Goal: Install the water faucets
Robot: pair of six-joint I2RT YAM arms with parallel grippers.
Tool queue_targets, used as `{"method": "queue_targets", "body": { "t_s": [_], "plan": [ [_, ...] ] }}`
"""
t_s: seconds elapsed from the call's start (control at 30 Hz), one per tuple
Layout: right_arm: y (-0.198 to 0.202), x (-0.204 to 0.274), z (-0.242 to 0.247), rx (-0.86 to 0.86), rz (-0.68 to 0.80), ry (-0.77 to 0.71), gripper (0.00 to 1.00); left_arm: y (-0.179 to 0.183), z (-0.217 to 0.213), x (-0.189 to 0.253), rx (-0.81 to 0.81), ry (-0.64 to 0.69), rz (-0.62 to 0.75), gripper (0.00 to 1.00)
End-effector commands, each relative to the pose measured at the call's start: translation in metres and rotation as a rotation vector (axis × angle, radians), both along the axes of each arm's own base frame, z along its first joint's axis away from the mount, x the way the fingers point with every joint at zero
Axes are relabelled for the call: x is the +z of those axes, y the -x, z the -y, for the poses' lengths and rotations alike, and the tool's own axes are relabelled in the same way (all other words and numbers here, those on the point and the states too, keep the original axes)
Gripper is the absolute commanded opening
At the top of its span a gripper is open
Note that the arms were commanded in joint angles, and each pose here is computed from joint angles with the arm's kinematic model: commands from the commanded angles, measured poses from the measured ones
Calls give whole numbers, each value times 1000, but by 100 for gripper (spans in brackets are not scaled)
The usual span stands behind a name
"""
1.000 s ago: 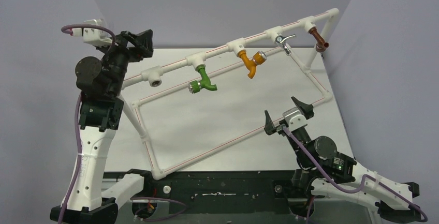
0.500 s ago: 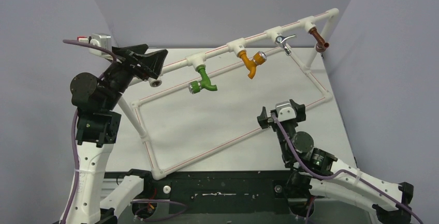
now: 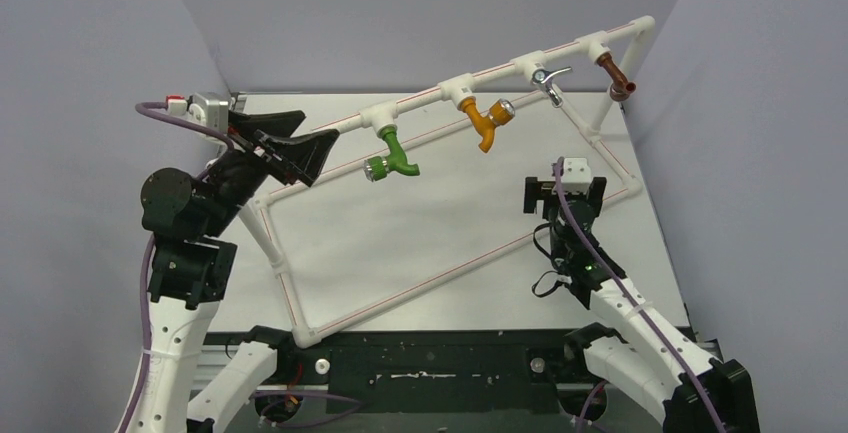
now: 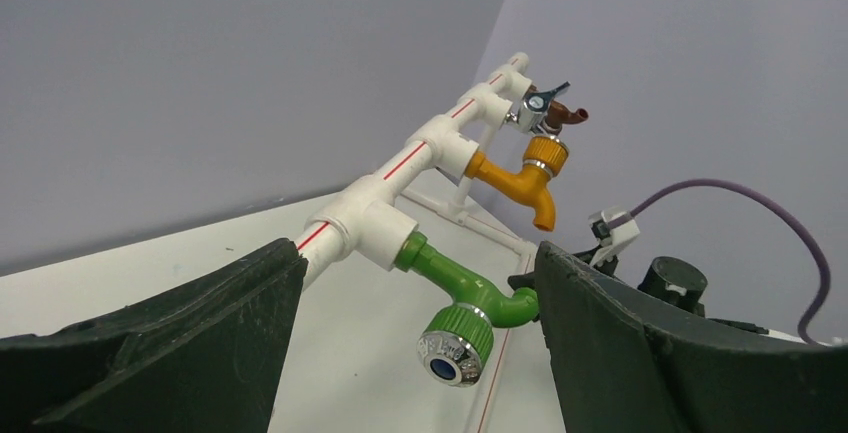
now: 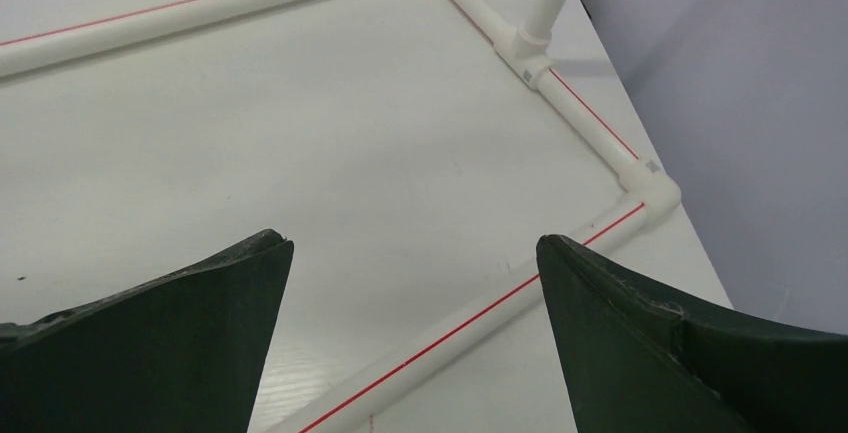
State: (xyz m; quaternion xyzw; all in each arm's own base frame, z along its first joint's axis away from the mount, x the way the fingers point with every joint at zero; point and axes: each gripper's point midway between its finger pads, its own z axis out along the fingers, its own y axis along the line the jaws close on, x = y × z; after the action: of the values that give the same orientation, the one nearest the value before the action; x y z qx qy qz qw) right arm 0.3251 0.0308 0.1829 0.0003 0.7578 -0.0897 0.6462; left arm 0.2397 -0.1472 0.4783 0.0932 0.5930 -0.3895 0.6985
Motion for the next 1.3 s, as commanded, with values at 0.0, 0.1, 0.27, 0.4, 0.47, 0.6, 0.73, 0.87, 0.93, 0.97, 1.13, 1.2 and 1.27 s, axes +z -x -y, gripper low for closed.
{"method": "queue_targets", "body": {
  "t_s": [0.0, 0.1, 0.27, 0.4, 0.47, 0.6, 0.73, 0.87, 0.93, 0.97, 1.13, 1.2, 1.27],
  "plan": [
    [-15, -7, 20, -71, 103, -136, 100, 4, 1, -1, 21, -46, 69, 83],
    [-12, -23, 45, -174, 147, -131, 100, 3, 3, -10, 38, -79, 79, 83],
    [-7, -45, 65, -226, 187, -74, 100, 9, 12, -19, 5, -103, 133, 83],
    [-22, -50, 52, -121, 169, -45, 100, 5, 13, -37, 22, -140, 140, 83],
    [-30, -52, 49, -98, 155, -9, 100, 3, 14, -45, 25, -150, 137, 83],
    [-42, -60, 41, -51, 102, 11, 100, 5, 19, -56, -1, -174, 137, 83],
    [-40, -82, 34, 3, 72, 25, 100, 13, 24, -59, -31, -190, 149, 83],
    [-38, -93, 45, -25, 112, -7, 100, 25, 27, -57, -65, -195, 179, 83],
    [-42, -100, 43, -5, 67, -3, 100, 32, 29, -55, -93, -193, 200, 83],
    [-44, -99, 42, 6, 69, -9, 100, 36, 31, -54, -106, -194, 209, 83],
    [-46, -100, 43, 0, 68, -4, 100, 53, 34, -48, -152, -183, 263, 83],
    [-47, -102, 44, -5, 52, -13, 100, 59, 35, -47, -167, -176, 285, 83],
    [-47, -101, 43, -2, 58, -13, 100, 65, 35, -45, -178, -172, 308, 83]
  ]
}}
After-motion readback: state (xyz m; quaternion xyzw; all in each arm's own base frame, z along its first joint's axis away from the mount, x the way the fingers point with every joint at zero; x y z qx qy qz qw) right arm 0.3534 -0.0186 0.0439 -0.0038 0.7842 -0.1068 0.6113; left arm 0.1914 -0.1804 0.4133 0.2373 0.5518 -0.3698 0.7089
